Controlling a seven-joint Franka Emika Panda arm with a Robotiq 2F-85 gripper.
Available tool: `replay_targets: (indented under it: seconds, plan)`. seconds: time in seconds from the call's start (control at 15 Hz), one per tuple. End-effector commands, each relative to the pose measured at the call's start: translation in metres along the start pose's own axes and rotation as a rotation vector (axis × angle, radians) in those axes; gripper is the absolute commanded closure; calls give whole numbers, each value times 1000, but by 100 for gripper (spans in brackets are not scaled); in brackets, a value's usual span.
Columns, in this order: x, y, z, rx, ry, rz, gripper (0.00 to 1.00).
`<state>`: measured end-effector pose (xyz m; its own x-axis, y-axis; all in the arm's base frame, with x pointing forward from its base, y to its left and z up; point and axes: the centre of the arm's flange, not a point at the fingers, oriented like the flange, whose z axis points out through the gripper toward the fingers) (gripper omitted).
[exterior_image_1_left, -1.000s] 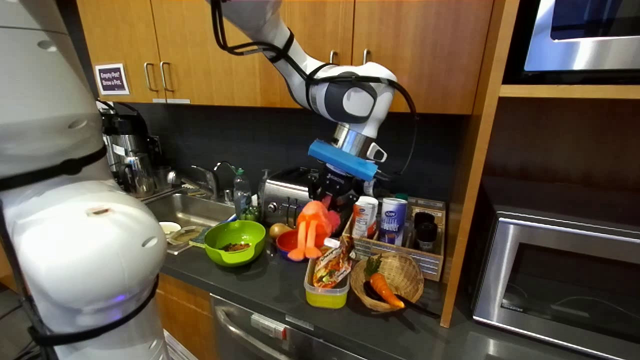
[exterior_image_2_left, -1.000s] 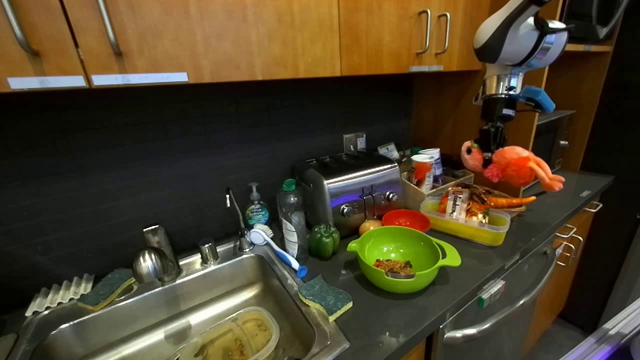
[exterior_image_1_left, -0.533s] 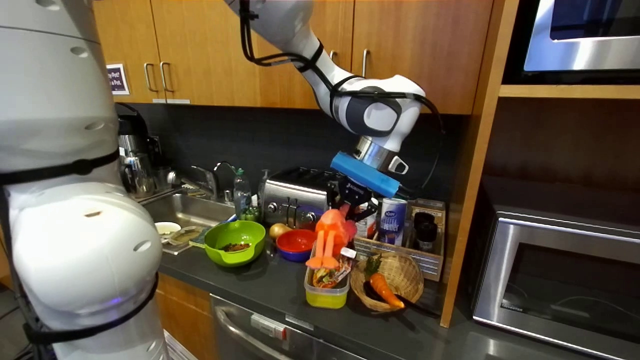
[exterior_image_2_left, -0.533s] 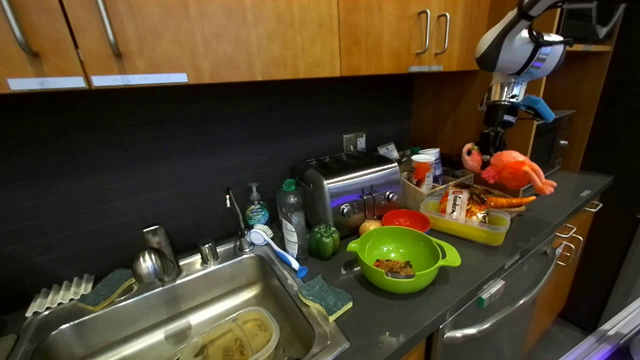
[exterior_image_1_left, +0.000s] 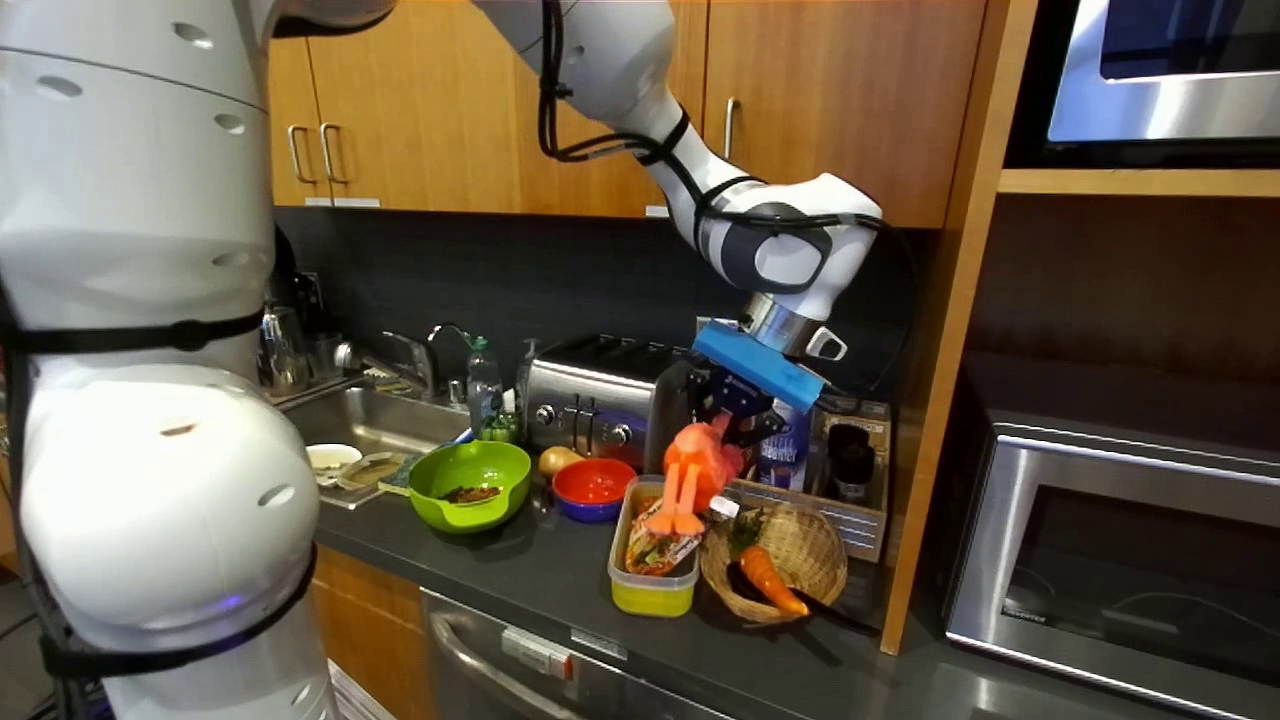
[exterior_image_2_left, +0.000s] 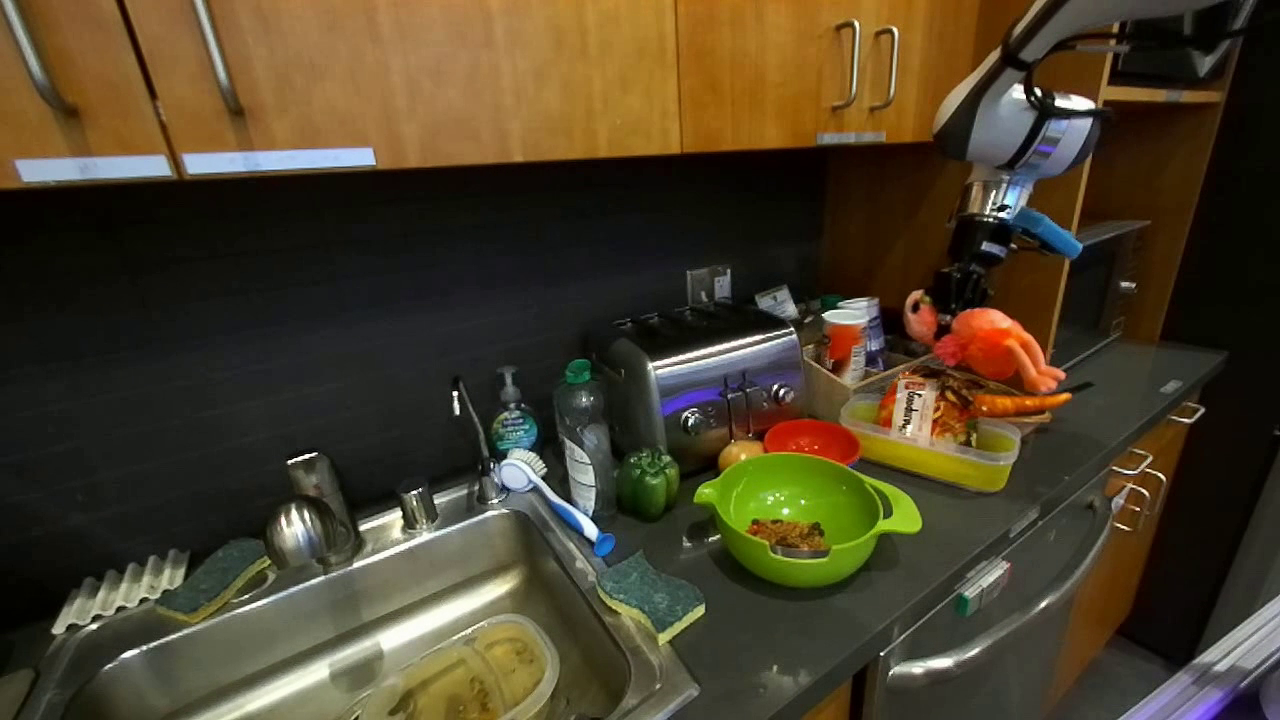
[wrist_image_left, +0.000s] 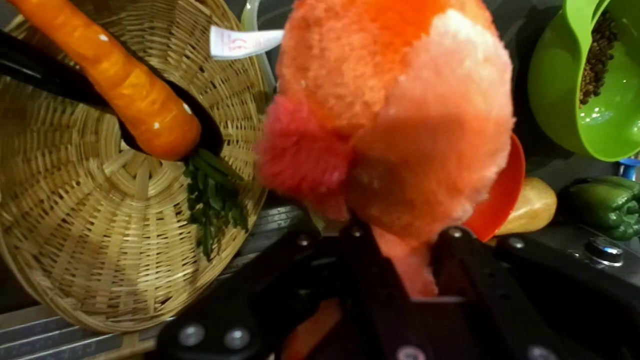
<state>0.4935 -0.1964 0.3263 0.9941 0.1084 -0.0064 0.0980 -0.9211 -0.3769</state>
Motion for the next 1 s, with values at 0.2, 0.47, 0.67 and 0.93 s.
replay_targets:
  seconds: [0.2,0.47,0.67,0.93]
  plan:
    - [13,24,-8,-16,0,15,94]
    - [8,40,-14,22,40,51,94]
    - [8,28,-4,30,50,10,94]
    - [9,26,-1,20,32,20,77]
